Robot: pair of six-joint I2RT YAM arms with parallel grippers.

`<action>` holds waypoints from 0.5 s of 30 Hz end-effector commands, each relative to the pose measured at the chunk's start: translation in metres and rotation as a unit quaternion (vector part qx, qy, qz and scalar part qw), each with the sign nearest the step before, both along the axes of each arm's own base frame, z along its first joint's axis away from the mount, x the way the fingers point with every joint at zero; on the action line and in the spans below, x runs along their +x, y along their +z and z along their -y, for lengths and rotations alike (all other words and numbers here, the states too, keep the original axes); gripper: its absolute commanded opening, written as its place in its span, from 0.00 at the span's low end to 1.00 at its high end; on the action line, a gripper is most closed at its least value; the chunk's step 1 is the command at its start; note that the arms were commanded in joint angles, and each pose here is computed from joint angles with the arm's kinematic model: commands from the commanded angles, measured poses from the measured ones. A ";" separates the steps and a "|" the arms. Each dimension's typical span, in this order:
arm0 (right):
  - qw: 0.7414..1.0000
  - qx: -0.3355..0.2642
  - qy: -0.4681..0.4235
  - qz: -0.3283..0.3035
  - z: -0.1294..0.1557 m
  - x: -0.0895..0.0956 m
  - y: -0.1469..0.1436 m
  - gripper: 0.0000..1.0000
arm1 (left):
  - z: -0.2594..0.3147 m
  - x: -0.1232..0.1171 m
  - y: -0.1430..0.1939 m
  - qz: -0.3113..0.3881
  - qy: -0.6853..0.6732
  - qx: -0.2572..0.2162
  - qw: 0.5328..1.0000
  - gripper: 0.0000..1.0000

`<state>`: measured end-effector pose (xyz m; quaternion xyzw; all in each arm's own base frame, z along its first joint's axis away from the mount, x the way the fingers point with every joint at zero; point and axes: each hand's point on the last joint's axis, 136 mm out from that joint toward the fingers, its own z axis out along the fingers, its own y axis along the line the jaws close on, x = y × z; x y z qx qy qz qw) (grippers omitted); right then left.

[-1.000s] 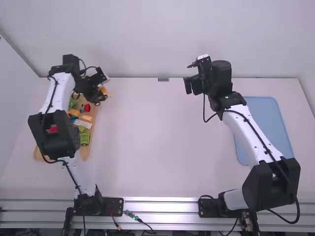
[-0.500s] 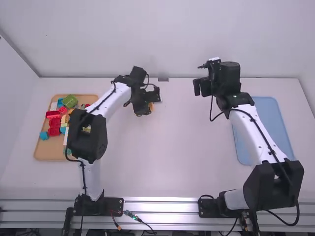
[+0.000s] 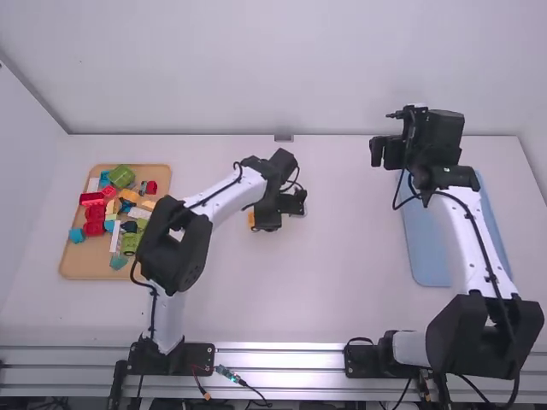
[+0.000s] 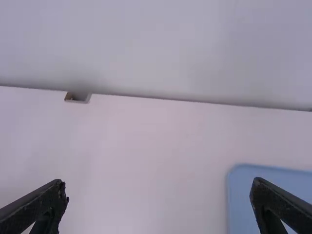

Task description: Assemble lego blocks to make yellow taxi

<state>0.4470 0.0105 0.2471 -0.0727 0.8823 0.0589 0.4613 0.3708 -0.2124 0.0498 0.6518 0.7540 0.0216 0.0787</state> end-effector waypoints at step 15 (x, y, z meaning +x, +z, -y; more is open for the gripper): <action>0.999 -0.003 0.027 0.027 0.000 -0.001 0.020 0.99 | 0.015 -0.064 -0.024 0.011 0.031 0.003 0.999 0.02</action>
